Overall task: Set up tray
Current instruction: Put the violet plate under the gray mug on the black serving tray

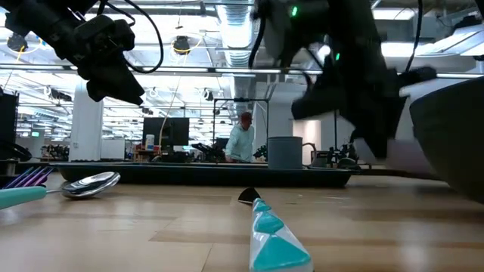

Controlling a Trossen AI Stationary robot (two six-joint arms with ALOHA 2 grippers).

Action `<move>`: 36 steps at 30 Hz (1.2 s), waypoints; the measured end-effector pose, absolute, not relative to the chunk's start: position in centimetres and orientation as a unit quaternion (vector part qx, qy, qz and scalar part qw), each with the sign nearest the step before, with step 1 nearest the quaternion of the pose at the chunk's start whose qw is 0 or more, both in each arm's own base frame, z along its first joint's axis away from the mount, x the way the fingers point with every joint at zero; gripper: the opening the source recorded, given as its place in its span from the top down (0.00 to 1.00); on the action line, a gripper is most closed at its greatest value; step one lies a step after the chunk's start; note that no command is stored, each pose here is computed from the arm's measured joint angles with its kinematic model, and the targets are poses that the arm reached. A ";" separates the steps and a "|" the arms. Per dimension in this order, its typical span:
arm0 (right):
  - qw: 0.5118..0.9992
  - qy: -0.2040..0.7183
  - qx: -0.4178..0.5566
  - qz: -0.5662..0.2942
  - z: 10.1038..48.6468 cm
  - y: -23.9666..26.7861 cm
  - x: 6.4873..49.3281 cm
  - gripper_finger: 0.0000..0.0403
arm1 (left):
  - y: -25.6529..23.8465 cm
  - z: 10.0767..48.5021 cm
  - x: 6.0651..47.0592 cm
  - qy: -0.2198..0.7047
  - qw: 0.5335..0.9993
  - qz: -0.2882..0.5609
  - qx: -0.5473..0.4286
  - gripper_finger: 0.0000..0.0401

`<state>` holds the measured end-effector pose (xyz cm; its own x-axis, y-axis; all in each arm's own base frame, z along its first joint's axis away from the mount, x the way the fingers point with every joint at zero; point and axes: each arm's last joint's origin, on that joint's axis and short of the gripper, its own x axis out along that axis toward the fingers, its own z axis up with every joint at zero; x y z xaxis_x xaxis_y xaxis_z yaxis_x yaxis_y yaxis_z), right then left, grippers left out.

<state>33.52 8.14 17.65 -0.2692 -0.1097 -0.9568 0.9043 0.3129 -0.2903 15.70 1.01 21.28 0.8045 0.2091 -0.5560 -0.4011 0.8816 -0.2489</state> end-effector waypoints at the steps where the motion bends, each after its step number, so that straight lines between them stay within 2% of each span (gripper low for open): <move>1: 0.519 0.618 0.319 -0.497 18.3 8.0 33.3 0.99 | 1.0 21.3 15.7 0.266 0.933 0.163 -0.180 0.63; 5: 0.554 0.598 0.327 -0.478 21.2 7.5 32.6 0.99 | 1.0 21.3 15.7 0.265 0.933 0.163 -0.180 0.63; 9: 0.619 0.610 0.286 -0.404 23.9 7.1 32.6 0.99 | 1.0 21.3 15.7 0.265 0.933 0.163 -0.180 0.63; 15: 0.737 0.630 0.126 -0.211 27.9 7.3 34.1 1.00 | 1.0 21.3 15.7 0.265 0.933 0.164 -0.180 0.63; 20: 0.807 0.588 0.013 -0.060 30.8 7.4 35.7 1.00 | 1.0 21.4 15.8 0.261 0.934 0.163 -0.181 0.63; 26: 0.802 0.594 -0.059 0.013 31.2 6.4 36.0 1.00 | 1.0 21.5 15.9 0.252 0.936 0.159 -0.189 0.63; 36: 0.754 0.653 -0.073 0.024 25.6 4.3 39.3 1.00 | 1.0 21.5 15.8 0.252 0.934 0.165 -0.192 0.63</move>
<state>39.27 4.33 25.55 0.1470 -0.0592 -0.9874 -0.1309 0.9883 -0.0788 15.85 1.02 21.50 0.8191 0.2118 -0.5332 -0.4045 0.8722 -0.2750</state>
